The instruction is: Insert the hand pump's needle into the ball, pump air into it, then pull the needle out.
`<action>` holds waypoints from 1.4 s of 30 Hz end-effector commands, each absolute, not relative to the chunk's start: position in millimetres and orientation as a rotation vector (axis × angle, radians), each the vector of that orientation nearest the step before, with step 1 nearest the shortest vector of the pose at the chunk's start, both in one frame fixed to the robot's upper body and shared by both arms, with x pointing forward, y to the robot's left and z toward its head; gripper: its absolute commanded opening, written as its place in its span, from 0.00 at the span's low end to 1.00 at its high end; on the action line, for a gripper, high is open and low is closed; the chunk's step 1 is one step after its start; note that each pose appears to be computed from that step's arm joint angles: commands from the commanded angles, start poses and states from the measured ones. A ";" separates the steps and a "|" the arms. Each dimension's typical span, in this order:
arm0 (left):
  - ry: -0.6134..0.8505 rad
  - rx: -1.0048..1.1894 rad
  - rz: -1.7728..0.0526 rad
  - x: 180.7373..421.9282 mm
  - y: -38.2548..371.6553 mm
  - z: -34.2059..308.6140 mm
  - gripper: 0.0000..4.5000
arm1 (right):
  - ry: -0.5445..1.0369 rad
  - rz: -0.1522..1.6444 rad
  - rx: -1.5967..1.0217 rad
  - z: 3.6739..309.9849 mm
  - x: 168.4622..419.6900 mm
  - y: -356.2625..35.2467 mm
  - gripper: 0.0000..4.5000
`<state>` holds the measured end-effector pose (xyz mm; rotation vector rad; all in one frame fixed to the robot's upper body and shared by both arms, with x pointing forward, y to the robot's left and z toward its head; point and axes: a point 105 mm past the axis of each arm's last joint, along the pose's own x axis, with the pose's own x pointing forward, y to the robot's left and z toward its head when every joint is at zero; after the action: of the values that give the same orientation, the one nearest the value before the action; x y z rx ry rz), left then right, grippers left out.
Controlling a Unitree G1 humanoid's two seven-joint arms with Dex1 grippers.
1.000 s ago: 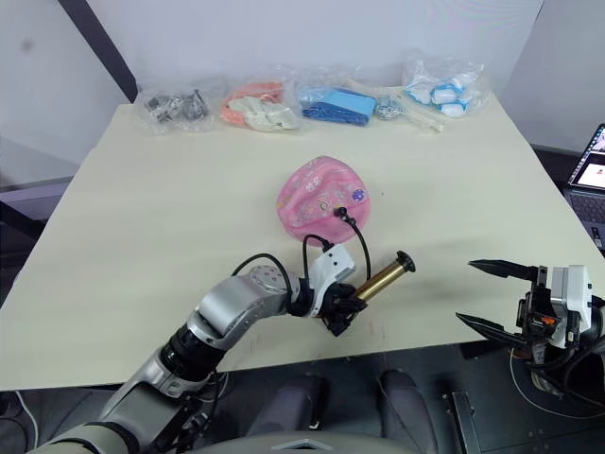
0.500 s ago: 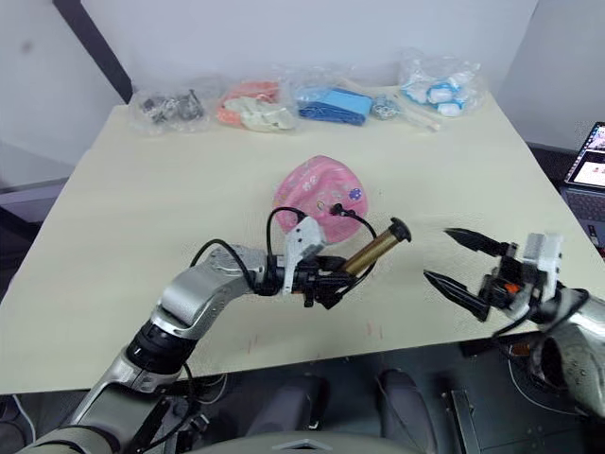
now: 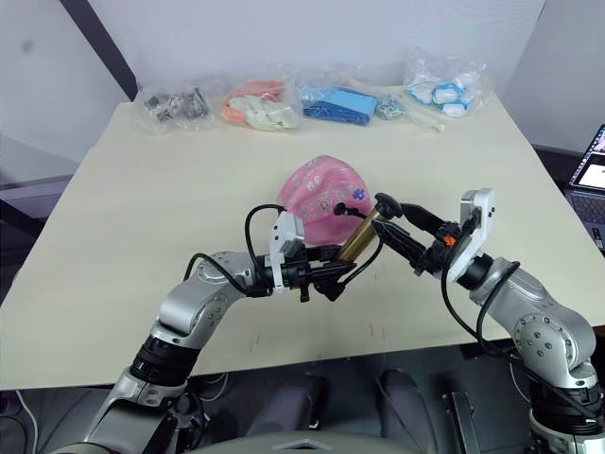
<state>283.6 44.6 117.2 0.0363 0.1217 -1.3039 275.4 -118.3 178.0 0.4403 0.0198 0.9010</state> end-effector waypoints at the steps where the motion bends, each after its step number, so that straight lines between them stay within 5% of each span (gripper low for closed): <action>1: 0.046 0.039 -1.302 286.3 49.2 126.9 0.22 | -0.007 0.942 0.481 193.5 272.9 -105.8 1.00; 35: 0.034 0.024 -1.312 289.6 50.9 121.0 0.22 | -0.106 0.894 0.639 213.5 284.1 -95.9 1.00; 38: 0.035 0.020 -1.304 290.1 51.3 120.8 0.22 | -0.102 0.893 0.633 212.2 284.8 -95.7 0.84; 42: 0.034 0.020 -1.300 290.4 51.3 120.5 0.22 | -0.101 0.884 0.631 210.4 286.8 -95.8 0.46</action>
<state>288.6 49.2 114.6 0.0075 0.0675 -1.3173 291.0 -97.9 194.7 0.6499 -0.0334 0.8475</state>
